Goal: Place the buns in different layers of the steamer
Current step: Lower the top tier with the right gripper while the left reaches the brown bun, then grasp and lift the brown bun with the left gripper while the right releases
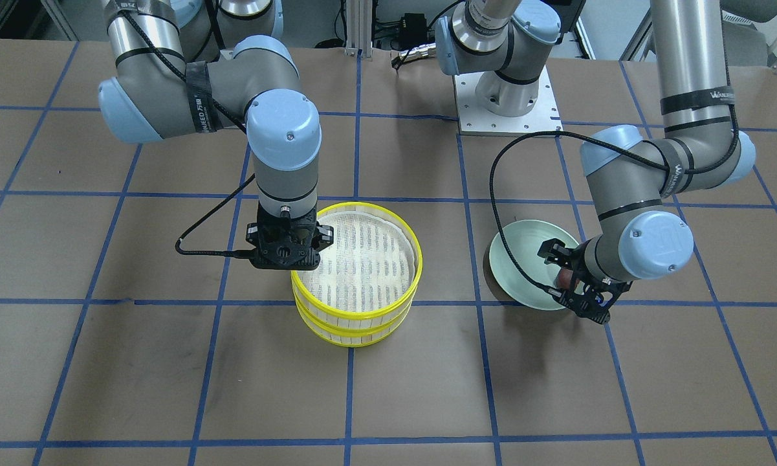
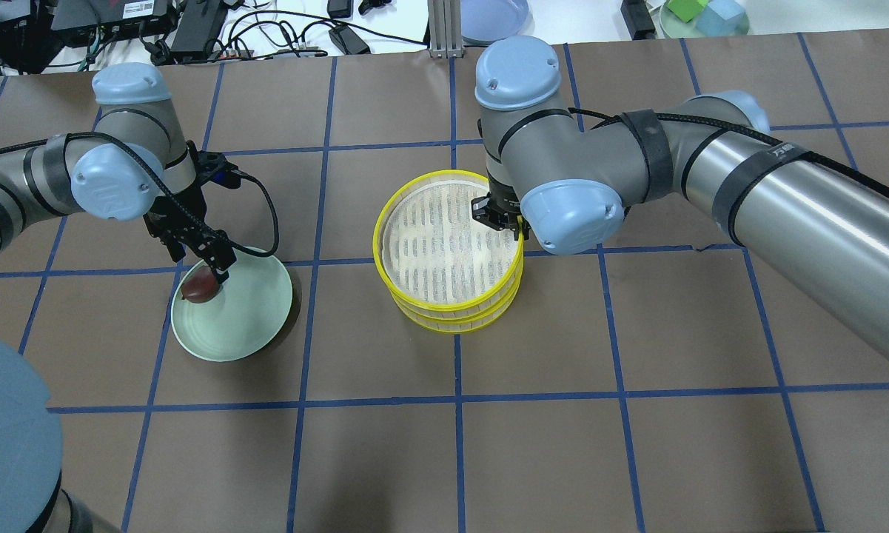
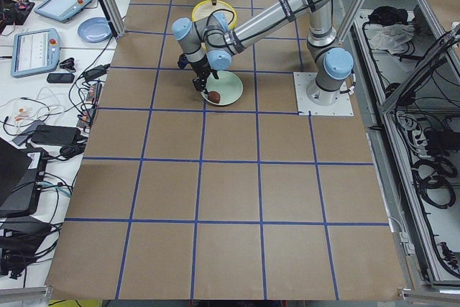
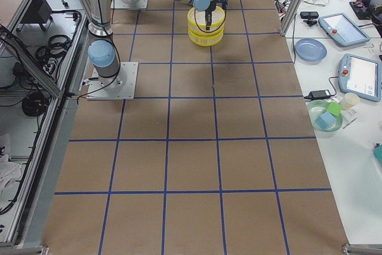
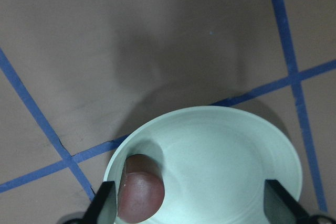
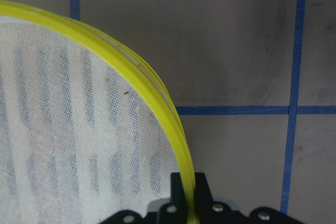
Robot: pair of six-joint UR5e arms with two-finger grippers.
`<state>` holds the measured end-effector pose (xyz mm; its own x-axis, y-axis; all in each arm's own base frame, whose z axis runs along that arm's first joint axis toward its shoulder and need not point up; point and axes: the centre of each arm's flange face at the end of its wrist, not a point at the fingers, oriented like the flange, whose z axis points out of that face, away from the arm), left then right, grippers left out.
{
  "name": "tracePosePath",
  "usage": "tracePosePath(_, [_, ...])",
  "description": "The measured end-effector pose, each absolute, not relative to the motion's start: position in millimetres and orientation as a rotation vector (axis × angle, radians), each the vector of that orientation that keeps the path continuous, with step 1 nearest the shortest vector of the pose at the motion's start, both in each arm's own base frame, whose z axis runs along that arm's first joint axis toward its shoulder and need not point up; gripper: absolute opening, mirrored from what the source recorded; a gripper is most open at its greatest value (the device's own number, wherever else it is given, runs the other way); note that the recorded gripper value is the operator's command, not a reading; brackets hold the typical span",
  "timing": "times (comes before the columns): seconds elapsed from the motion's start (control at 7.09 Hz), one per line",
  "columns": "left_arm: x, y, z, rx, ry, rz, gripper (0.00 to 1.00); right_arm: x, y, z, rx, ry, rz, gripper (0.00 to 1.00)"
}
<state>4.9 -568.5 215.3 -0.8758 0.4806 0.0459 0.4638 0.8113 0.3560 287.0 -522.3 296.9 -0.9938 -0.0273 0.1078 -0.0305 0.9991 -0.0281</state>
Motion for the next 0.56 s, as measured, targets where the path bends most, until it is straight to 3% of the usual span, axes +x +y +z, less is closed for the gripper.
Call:
tracePosePath(0.28, [6.0,-567.5,198.9,0.790,2.942,0.606,0.95,286.3,-524.1,289.3,0.065,-3.014,0.033,0.00])
tracePosePath(0.42, [6.1,-567.9,192.2,0.792,2.945,0.619,0.53,286.3,-524.5,284.1,0.067,-3.010,0.021,0.00])
tracePosePath(0.56, [6.3,-568.1,188.2,0.793,2.945,0.628,0.01,286.4,-524.7,280.5,0.068,-3.008,0.012,0.00])
